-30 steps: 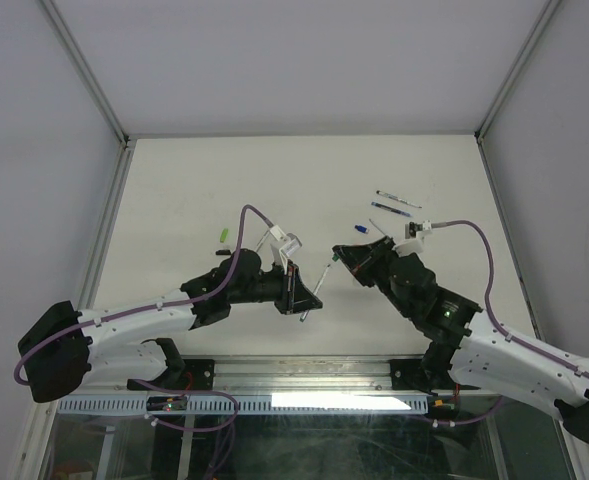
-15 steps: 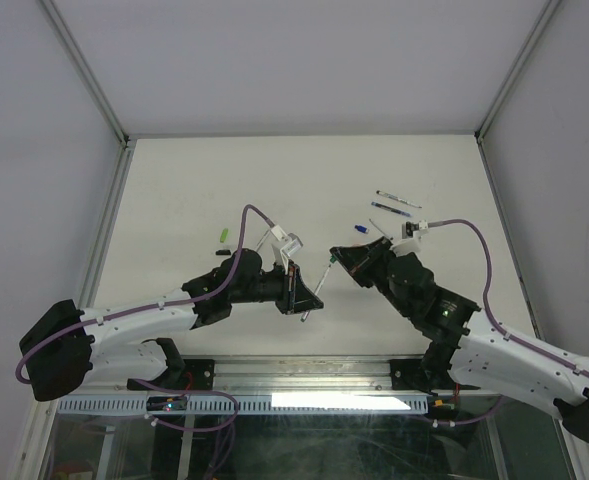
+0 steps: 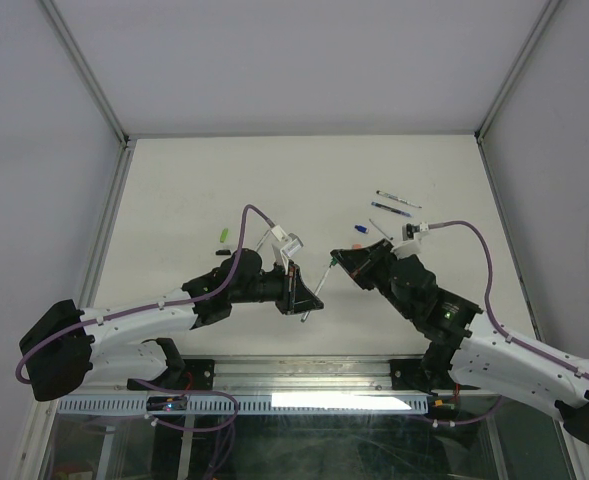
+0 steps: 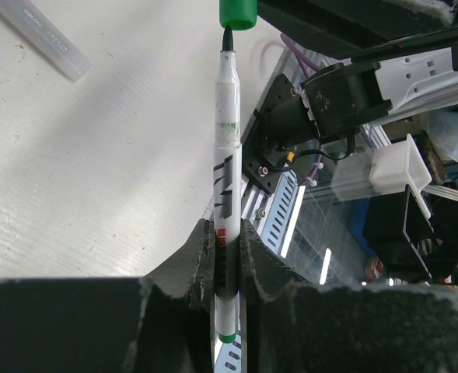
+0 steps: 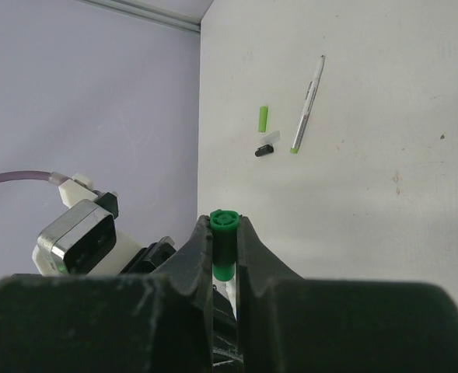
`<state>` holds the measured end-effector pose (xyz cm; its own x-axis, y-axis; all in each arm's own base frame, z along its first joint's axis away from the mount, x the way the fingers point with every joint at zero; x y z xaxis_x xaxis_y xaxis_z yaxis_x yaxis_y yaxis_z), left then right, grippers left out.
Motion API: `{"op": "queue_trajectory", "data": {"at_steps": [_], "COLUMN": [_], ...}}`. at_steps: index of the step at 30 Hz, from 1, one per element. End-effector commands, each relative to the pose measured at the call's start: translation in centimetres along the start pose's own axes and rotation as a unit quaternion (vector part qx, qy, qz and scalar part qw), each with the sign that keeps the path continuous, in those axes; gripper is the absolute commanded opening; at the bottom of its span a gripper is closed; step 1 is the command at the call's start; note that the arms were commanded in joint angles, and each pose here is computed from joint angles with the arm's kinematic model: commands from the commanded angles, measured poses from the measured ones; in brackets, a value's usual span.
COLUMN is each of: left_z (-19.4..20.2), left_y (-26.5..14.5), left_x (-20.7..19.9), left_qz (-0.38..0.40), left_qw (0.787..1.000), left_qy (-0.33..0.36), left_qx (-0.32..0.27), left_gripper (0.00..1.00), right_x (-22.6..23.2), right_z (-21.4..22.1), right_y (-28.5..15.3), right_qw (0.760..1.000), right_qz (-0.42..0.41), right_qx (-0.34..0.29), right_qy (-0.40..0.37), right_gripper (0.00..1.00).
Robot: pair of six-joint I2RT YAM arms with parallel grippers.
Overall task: Insert the pens into the pen caps
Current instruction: Insert the pen cap onto the pen.
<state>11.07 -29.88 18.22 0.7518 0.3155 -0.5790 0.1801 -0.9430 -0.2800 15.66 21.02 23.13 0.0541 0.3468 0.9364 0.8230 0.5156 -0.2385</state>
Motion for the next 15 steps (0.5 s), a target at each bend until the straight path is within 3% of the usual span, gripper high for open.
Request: {"op": "queue_trajectory", "data": {"at_steps": [1, 15], "left_z": [-2.55, -2.39], "left_y": [-0.13, -0.2], "left_x": [-2.09, -1.96], "left_qz": [0.039, 0.036], "left_qw": [0.998, 0.998], "left_qy": [0.03, 0.028], "left_qx": [-0.044, -0.044], "left_gripper": [0.0, 0.0], "right_x": [0.71, 0.8], "right_z": [-0.11, 0.45], "right_y": [0.03, 0.27], "right_qw": [1.0, 1.0], "right_qz": [-0.015, -0.018], "right_qx": [-0.004, 0.013], "right_qy": [0.007, -0.007], "right_gripper": [0.0, 0.0]}}
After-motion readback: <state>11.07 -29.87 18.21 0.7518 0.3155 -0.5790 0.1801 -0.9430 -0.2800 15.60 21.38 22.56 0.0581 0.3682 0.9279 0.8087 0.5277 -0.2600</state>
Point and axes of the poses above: each gripper's point midway between its finger pads, its own y axis out along the fingers, its own x axis along the line the jaws close on, z = x × y, the point moved 5 cm from there along -y, back along the fingers, and after that the axes turned 8 degrees about y, right-handed, at the moved point
